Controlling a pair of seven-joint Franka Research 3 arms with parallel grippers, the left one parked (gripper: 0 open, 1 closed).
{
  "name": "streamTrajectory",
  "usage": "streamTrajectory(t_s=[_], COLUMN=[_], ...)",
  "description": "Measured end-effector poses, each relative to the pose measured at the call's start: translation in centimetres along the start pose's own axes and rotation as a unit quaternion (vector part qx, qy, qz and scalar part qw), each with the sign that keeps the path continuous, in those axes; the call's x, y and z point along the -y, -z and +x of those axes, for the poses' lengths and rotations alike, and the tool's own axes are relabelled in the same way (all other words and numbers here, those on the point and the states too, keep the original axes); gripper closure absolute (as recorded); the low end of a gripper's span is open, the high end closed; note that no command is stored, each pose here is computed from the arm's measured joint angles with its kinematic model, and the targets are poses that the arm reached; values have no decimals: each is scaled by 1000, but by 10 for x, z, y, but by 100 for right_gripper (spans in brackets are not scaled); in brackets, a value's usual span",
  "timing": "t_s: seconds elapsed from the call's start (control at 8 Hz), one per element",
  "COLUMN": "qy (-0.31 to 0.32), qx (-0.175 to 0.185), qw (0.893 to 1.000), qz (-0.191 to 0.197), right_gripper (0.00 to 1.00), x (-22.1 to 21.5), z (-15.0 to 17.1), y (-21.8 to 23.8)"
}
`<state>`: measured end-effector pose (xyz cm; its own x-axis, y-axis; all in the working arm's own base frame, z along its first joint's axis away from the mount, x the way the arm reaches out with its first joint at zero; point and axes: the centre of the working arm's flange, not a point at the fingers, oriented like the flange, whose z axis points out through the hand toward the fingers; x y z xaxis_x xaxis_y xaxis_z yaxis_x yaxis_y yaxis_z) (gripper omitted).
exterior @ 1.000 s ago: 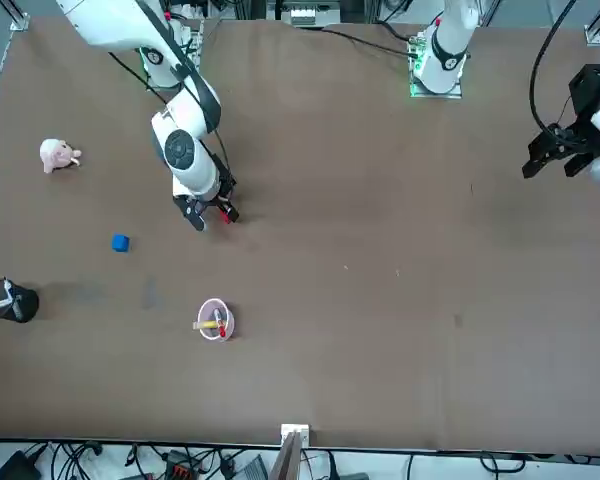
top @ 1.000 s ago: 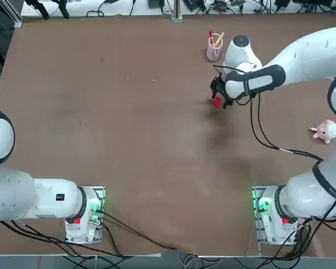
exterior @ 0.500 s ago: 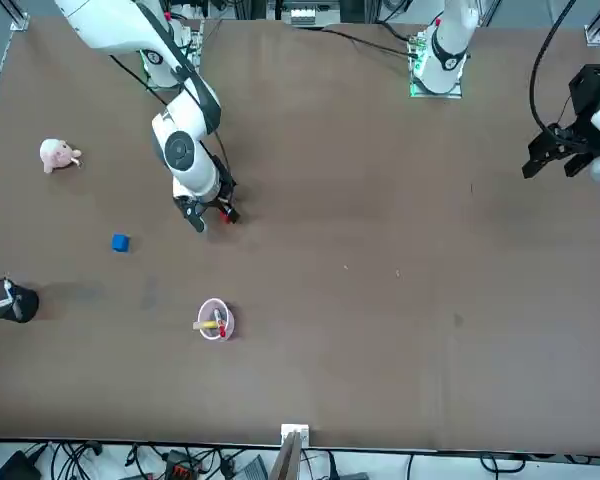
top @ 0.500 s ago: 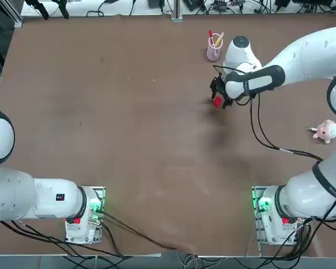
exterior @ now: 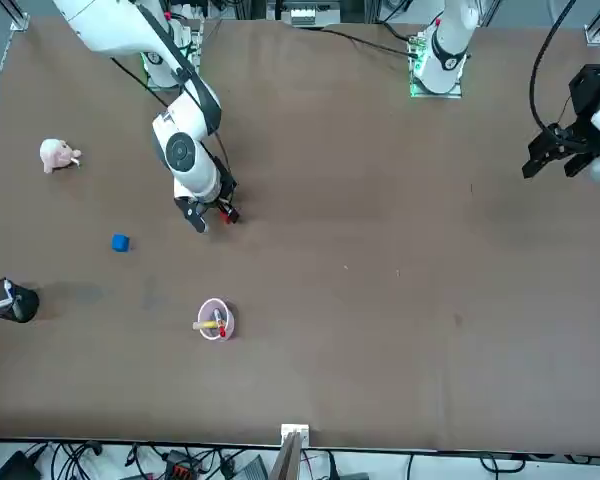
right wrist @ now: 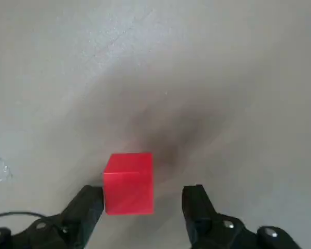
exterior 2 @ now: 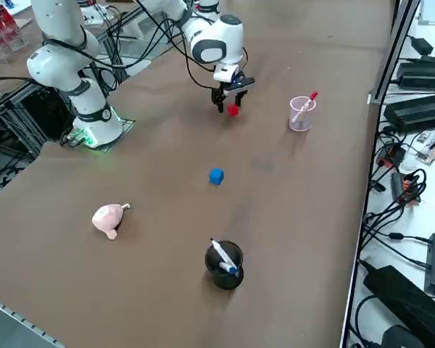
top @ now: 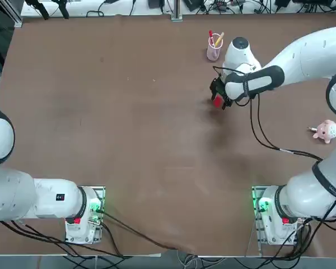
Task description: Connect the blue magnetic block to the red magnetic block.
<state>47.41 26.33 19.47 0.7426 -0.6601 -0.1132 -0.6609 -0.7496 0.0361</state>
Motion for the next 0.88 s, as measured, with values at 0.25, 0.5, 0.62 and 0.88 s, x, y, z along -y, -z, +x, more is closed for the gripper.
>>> streamTrajectory(t_s=[0.25, 0.5, 0.62, 0.88], qy=[1, -1, -4, -35], qx=[1, 1, 0, -5], qw=[1000, 1000, 1000, 999], qz=[-1, -1, 1, 10], right_gripper=[16, 36, 52, 52], x=[0, -1, 1, 6], z=[0, 1, 2, 10], y=[-3, -4, -2, 5])
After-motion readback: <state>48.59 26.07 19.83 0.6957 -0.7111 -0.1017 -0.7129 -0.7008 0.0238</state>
